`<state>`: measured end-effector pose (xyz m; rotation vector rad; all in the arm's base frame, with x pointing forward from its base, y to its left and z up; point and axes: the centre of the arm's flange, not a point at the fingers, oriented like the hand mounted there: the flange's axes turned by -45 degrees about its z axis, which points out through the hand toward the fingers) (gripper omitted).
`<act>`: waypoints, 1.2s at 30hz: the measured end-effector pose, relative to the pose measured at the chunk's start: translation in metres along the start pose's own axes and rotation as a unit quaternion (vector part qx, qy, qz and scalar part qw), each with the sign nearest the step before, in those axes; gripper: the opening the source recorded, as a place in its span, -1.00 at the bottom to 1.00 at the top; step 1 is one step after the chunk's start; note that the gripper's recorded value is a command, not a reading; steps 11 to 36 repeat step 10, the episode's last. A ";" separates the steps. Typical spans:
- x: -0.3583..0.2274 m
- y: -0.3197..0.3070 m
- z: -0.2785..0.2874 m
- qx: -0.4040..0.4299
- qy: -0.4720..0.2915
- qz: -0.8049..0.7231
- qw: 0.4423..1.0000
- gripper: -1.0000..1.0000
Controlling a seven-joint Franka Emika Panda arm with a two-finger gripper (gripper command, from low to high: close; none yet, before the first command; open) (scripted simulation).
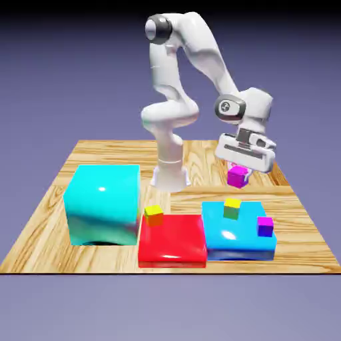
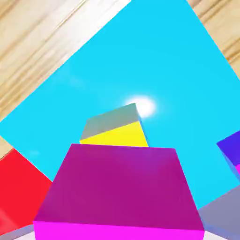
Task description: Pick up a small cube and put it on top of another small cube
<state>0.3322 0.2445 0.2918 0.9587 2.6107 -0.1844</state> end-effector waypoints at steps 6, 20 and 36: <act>0.002 -0.001 0.014 -0.001 0.001 0.000 1.000 1.00; -0.003 -0.002 -0.040 -0.001 0.003 -0.001 1.000 1.00; -0.003 -0.002 -0.040 -0.001 0.003 -0.001 1.000 1.00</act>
